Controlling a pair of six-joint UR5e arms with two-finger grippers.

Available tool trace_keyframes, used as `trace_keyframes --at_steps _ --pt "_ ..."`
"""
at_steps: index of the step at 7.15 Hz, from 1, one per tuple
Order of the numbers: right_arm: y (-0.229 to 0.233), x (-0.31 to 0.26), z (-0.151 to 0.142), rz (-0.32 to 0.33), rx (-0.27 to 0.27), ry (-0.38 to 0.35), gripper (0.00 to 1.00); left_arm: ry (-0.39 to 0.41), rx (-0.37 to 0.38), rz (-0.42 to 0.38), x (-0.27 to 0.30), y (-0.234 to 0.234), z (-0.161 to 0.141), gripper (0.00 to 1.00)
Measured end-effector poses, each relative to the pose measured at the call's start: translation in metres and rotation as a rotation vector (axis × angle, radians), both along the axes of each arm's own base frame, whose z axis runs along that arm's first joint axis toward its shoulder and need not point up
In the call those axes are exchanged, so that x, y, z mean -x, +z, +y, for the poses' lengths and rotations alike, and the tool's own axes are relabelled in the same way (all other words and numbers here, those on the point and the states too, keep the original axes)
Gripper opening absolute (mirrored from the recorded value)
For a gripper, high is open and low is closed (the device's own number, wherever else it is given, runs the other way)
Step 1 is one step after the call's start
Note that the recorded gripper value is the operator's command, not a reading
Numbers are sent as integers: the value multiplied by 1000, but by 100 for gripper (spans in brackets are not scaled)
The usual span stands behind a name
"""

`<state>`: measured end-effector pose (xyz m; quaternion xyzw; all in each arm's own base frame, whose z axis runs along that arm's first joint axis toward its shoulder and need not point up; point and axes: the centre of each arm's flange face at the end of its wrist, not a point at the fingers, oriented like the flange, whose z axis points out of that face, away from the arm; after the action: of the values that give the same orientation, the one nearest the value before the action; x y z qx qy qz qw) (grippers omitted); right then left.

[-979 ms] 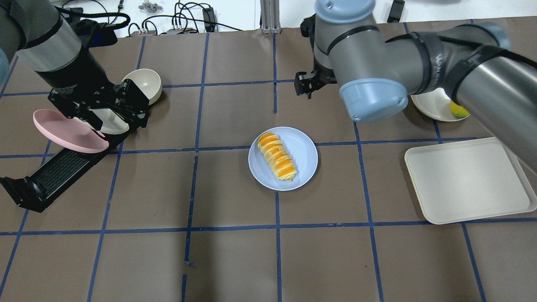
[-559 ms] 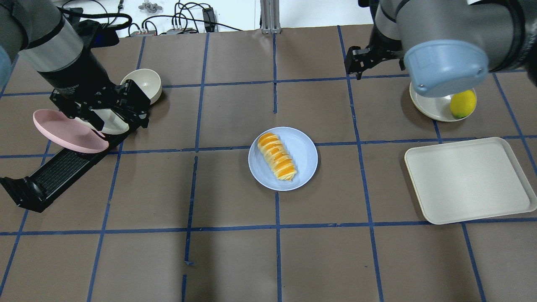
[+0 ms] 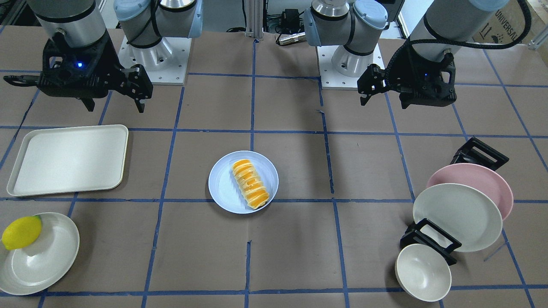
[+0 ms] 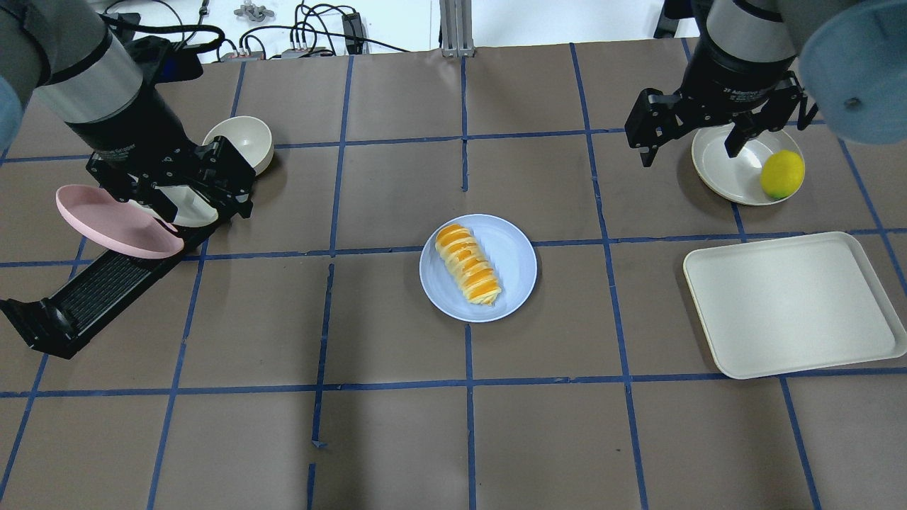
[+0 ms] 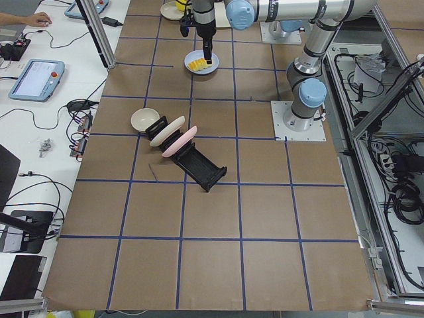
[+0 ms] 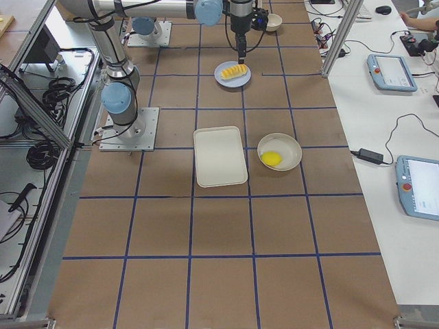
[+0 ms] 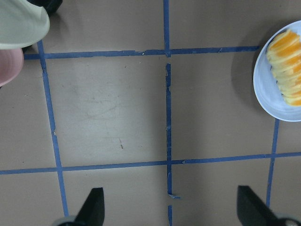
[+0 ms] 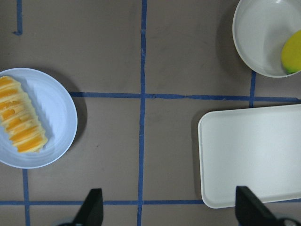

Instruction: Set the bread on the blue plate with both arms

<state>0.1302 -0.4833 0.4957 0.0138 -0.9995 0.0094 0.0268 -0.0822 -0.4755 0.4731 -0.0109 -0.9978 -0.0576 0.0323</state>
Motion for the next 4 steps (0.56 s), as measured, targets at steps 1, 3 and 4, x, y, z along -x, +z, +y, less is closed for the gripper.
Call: trace_keyframes --at_steps 1,3,4 --pt "3 -2 7 -9 -13 -17 100 2 -3 0 -2 -1 -1 100" --pt "6 -3 11 -13 -22 -27 100 8 -3 3 -6 -3 -4 100" --pt "5 -2 11 -8 -24 -27 100 8 -4 3 -6 -4 -5 100"
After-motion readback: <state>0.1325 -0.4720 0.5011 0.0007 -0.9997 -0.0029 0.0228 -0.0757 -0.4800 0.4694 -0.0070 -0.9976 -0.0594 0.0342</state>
